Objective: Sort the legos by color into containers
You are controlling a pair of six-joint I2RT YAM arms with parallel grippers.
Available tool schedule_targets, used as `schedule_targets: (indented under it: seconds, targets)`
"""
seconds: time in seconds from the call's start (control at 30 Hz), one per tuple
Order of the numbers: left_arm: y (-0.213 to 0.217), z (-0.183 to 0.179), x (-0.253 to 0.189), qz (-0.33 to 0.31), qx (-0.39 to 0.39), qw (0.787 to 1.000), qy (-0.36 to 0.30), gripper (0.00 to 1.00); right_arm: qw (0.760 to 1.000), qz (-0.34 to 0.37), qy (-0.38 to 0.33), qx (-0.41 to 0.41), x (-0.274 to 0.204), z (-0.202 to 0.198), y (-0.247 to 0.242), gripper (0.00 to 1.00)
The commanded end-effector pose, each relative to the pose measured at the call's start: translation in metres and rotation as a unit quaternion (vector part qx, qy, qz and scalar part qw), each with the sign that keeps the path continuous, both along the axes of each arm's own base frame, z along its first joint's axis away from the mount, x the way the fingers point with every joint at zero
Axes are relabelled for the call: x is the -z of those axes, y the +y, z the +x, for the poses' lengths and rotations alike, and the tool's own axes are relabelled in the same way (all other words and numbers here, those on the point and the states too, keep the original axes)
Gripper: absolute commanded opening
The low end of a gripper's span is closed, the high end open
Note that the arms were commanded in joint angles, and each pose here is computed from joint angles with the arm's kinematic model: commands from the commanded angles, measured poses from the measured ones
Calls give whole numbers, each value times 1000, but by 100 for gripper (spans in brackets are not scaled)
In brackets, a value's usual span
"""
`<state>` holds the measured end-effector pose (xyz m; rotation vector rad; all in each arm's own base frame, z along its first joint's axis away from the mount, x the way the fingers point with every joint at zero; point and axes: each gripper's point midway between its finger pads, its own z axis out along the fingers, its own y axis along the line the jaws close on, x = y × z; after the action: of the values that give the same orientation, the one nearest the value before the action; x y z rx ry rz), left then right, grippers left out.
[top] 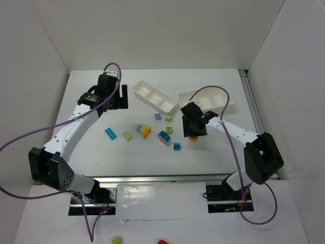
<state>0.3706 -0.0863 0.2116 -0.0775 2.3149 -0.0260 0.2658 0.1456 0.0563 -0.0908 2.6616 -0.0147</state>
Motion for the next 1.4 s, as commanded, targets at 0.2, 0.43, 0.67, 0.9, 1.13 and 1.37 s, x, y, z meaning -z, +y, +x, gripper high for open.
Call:
schedule_targets:
  seconds: [0.2,0.43,0.67,0.9,1.13,1.37]
  targets:
    - [11,7,-21,16,-40,999,-17,99,983,34,-169,61,-128,113,6,50]
    - [8,6,-17,14,-32,999,-1,99,979,23,-181,89,-117,187,8,51]
    - [1,9,-14,3,-24,1000,12,99,975,16,-195,110,-118,210,1,84]
    - [2,12,-25,3,-28,1000,1,99,969,33,-223,102,-150,164,3,97]
    - [4,11,-29,1,-36,999,-5,99,984,95,-148,18,-102,57,50,92]
    - [-6,12,-19,-18,-25,999,11,99,975,99,-123,-158,-76,1,117,99]
